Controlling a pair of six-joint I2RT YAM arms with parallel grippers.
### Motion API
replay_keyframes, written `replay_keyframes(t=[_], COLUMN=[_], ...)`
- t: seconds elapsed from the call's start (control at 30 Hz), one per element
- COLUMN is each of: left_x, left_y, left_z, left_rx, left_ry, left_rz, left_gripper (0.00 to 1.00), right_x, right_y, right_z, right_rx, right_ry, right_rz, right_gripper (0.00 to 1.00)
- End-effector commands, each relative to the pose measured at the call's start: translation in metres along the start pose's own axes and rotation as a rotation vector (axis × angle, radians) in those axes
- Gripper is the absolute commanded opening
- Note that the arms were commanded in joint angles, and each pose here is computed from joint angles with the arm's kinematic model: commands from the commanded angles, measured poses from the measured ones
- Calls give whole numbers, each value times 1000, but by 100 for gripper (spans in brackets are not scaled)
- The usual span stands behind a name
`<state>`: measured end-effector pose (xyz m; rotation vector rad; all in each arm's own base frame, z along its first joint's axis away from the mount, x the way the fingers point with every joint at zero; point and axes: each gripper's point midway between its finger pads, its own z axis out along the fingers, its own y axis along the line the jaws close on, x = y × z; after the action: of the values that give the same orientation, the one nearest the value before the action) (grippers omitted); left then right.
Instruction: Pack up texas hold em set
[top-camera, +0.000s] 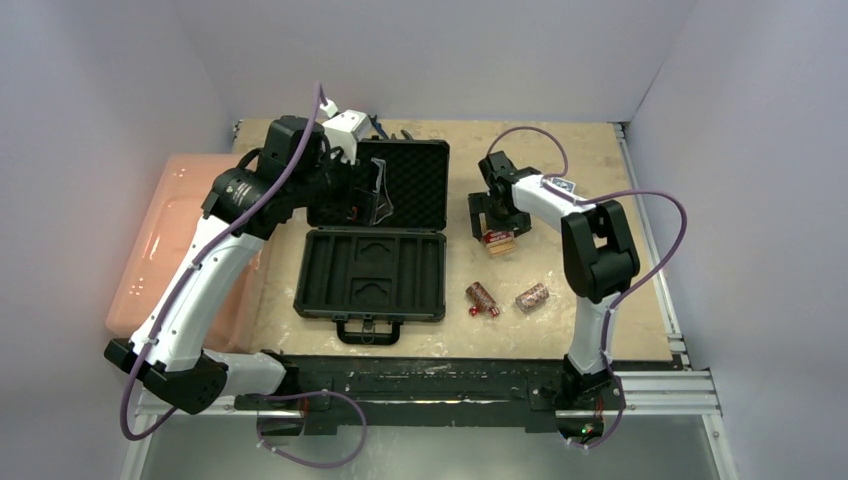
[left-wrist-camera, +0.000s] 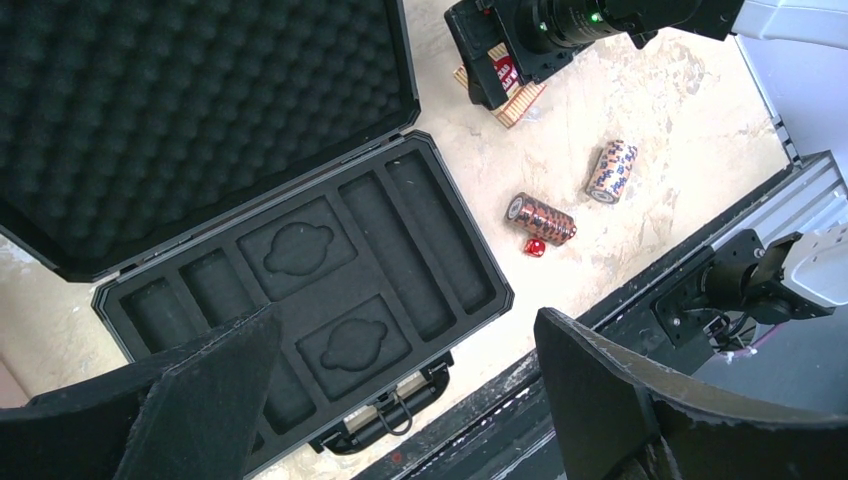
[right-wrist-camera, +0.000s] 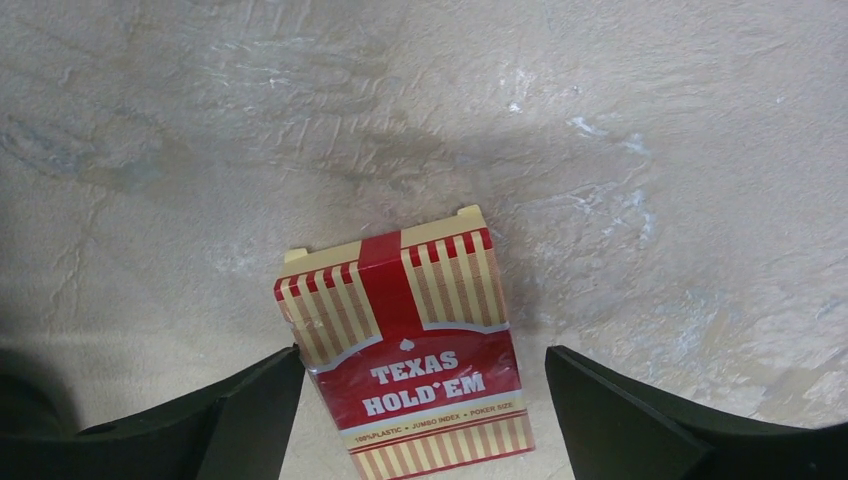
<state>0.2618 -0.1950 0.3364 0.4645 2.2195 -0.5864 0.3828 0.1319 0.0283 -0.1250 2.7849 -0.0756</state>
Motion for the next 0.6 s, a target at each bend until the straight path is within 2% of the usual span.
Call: replay_keyframes(t=[0.0, 0.13, 0.33, 0.57], left_x=[-7, -6, -4, -5], left_y=[0, 1, 1, 1], left_z=[-8, -9, -10, -12], left_rx=[-4, -14, -13, -10], left_ry=[-44, -45, -41, -44], left_rz=[32, 36, 38, 41], left_gripper=[97, 97, 97, 97], right_x=[-11, -6, -5, -15], right_y=[-1, 3, 9, -5], right_z=[-9, -11, -11, -12], right_rx=[3, -50, -117, -96], right_ry=[-23, -27, -47, -73], right_rz=[46, -33, -118, -109], right_gripper=[98, 99, 94, 92])
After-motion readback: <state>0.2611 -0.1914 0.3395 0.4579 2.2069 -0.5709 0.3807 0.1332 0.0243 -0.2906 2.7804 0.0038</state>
